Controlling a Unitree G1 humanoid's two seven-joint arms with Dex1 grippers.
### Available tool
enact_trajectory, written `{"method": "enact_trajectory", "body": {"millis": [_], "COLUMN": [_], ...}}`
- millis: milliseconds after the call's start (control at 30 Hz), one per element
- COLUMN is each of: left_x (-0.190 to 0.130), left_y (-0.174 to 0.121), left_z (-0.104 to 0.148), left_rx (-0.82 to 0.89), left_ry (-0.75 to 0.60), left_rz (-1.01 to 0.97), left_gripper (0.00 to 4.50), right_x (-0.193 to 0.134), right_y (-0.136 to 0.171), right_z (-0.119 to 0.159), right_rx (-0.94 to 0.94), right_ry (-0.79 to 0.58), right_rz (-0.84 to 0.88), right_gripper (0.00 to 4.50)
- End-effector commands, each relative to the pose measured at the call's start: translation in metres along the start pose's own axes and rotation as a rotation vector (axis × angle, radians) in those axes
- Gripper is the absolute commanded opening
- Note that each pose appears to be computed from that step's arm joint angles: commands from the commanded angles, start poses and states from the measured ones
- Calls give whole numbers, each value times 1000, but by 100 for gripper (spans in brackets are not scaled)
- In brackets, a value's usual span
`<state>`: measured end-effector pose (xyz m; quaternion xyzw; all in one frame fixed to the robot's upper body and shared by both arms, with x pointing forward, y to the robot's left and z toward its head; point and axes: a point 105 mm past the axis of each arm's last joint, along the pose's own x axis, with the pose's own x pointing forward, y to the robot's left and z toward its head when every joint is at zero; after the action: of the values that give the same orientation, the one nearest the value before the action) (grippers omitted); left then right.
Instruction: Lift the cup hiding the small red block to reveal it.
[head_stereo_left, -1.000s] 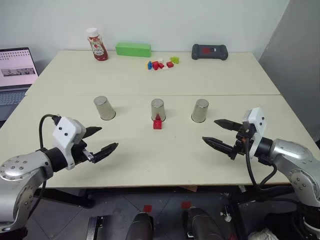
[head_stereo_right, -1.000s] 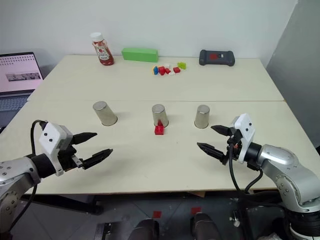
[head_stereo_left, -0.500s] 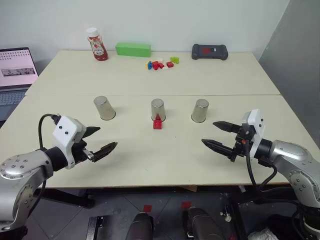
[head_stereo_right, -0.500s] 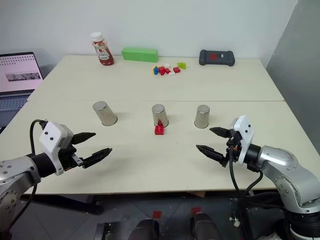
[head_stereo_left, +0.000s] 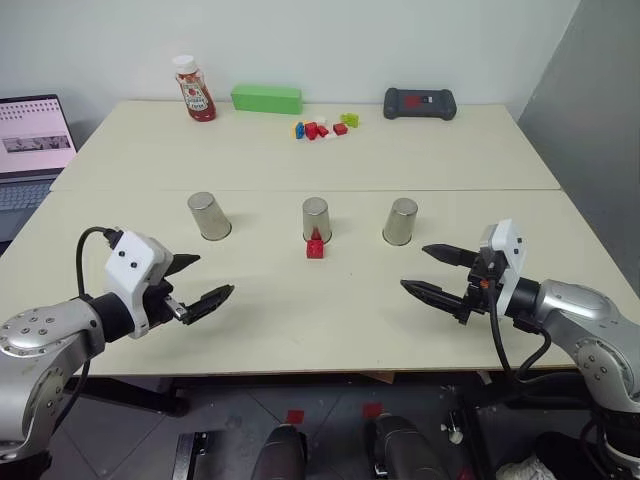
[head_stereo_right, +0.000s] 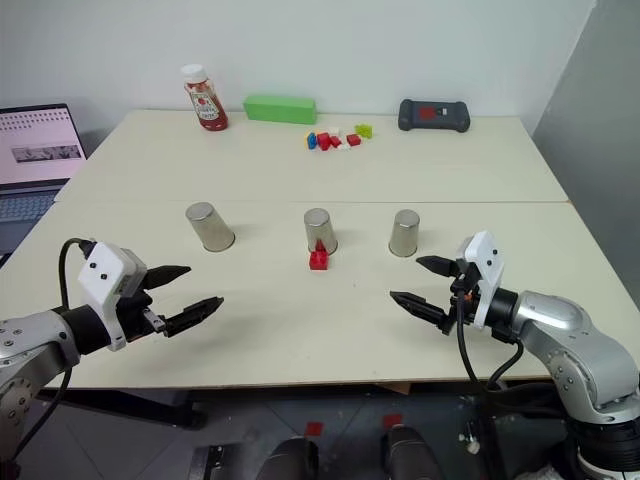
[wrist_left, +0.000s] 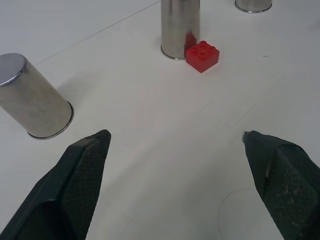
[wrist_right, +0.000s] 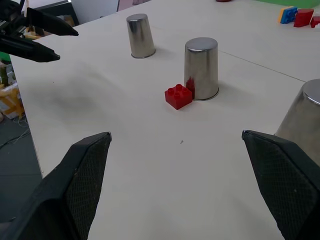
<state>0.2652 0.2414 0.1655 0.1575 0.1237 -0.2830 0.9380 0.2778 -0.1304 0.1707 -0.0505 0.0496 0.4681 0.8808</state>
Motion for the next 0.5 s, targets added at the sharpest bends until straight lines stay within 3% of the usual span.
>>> {"method": "enact_trajectory", "body": {"millis": [33,500], "left_x": [-7,-8], "left_y": [-4,2], "left_z": [17,19], "left_rx": [42,20], "left_ry": [-79,-96], "left_rz": [-14,13], "left_gripper": [450,450], "right_x": [-3,-3], "right_y": [6,7], "right_z": [9,11], "right_rx": [-30,-30], "right_ry": [-26,-22], "right_rz": [24,37], "right_gripper": [446,446]}}
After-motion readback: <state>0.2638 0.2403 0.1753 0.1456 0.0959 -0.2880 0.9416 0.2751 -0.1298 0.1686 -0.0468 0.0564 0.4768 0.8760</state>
